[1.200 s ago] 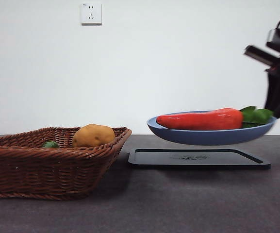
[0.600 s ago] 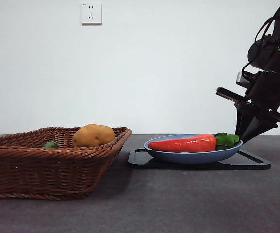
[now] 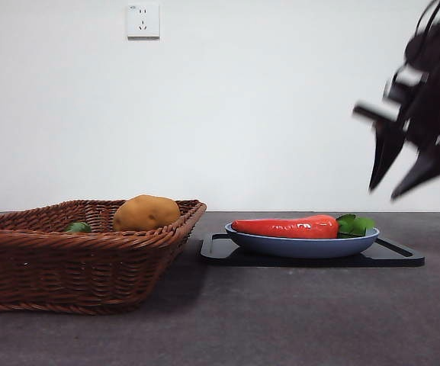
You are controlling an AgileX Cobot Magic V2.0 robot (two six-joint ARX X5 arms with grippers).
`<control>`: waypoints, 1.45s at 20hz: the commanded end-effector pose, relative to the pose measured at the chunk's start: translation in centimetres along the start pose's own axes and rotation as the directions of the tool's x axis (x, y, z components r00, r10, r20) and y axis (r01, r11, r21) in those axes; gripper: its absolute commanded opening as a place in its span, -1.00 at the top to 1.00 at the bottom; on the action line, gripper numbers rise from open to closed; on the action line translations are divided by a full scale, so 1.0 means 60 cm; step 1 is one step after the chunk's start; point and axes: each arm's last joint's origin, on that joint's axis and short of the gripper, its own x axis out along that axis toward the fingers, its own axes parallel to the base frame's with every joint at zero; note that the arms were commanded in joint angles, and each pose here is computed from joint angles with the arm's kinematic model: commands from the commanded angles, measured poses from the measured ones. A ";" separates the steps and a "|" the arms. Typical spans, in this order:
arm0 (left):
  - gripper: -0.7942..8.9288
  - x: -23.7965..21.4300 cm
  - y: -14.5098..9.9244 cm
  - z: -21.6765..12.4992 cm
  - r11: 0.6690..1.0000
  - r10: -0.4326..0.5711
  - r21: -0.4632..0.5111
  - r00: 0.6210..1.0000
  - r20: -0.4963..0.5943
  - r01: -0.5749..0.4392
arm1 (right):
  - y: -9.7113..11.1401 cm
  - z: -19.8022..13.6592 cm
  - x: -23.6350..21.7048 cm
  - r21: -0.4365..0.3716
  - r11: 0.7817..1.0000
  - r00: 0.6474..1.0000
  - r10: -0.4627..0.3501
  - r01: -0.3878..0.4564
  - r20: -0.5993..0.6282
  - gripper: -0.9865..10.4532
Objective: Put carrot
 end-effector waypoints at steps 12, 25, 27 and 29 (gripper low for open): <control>0.82 0.060 0.082 0.014 0.914 0.402 0.065 0.916 0.009 -0.401 | 0.176 -0.108 -0.239 -0.428 0.903 0.956 0.088 0.043 0.280 0.82; 0.82 -0.043 0.099 -0.199 0.954 0.257 -0.180 0.963 0.074 -0.241 | 0.091 -0.322 -0.202 -0.386 0.914 0.793 0.143 0.124 0.593 0.82; 0.82 -0.060 0.096 -0.220 0.952 0.240 -0.219 0.965 0.107 -0.213 | 0.073 -0.347 -0.184 -0.388 0.914 0.795 0.146 0.120 0.589 0.82; 0.82 -0.070 0.094 -0.224 0.952 0.227 -0.238 0.967 0.119 -0.194 | 0.068 -0.353 -0.178 -0.367 0.924 0.801 0.140 0.105 0.582 0.82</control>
